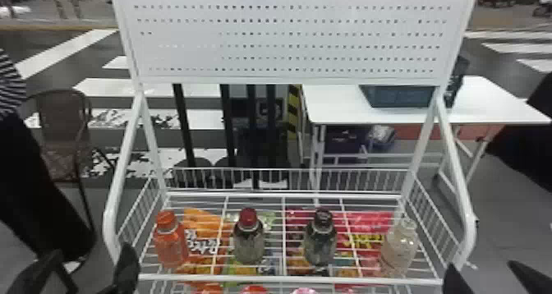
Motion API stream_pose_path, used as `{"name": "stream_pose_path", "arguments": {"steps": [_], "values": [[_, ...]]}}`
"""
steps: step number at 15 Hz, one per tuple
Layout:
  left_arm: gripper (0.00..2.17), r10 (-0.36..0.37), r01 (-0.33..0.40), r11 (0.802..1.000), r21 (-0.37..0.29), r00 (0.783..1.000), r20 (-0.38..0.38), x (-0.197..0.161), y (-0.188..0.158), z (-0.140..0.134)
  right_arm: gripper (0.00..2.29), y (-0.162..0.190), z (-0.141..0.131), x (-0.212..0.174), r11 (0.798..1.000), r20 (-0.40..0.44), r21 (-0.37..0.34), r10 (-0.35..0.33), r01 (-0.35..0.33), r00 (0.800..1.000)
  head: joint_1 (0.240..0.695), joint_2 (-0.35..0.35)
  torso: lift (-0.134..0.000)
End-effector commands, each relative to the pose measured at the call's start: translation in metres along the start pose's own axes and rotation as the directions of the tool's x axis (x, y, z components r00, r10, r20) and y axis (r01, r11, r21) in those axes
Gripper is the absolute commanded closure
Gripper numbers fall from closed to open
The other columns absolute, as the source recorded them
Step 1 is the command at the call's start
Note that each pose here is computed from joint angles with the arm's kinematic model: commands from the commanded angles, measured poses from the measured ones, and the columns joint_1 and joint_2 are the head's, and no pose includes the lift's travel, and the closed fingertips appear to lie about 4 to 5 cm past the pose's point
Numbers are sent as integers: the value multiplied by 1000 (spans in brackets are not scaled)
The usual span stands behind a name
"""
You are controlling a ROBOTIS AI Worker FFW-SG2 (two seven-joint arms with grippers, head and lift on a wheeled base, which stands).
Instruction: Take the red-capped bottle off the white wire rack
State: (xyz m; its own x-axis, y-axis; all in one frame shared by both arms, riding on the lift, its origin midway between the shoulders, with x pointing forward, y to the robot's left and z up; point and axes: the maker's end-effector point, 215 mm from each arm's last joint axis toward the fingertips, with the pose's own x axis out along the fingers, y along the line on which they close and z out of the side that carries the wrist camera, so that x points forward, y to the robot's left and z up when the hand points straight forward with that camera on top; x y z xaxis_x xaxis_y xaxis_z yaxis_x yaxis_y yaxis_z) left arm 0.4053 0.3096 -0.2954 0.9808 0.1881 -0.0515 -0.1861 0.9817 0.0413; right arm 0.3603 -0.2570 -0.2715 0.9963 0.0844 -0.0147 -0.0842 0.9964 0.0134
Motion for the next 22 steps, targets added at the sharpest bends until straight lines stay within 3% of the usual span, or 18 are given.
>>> {"name": "stream_pose_path", "arguments": {"steps": [1,5,8,13,16,22], "values": [[39,-14,14,1000,-8,1000,-15,-4,-9,-7,154,0,-1,0,1000,-4,0,-1,1,1000,499,0,0],[39,-129,127,991,-30,988,-86,-25,-81,-64,154,0,-7,4,1000,-11,3,0,0,1000,499,0,0],[39,-202,200,978,-50,978,-42,-35,-143,-80,154,1,-9,8,1000,-18,1,2,-2,1000,499,0,0],[39,-267,265,963,-42,961,-72,-20,-208,-120,154,1,-16,9,1000,-30,0,1,-1,1000,499,0,0],[39,-276,274,961,-38,960,-57,3,-231,-127,154,0,-17,10,1000,-30,-3,0,0,1000,499,0,0],[39,-234,233,972,-35,972,-33,58,-238,-128,154,2,-25,17,1000,-64,-12,2,-3,998,499,0,0]]}}
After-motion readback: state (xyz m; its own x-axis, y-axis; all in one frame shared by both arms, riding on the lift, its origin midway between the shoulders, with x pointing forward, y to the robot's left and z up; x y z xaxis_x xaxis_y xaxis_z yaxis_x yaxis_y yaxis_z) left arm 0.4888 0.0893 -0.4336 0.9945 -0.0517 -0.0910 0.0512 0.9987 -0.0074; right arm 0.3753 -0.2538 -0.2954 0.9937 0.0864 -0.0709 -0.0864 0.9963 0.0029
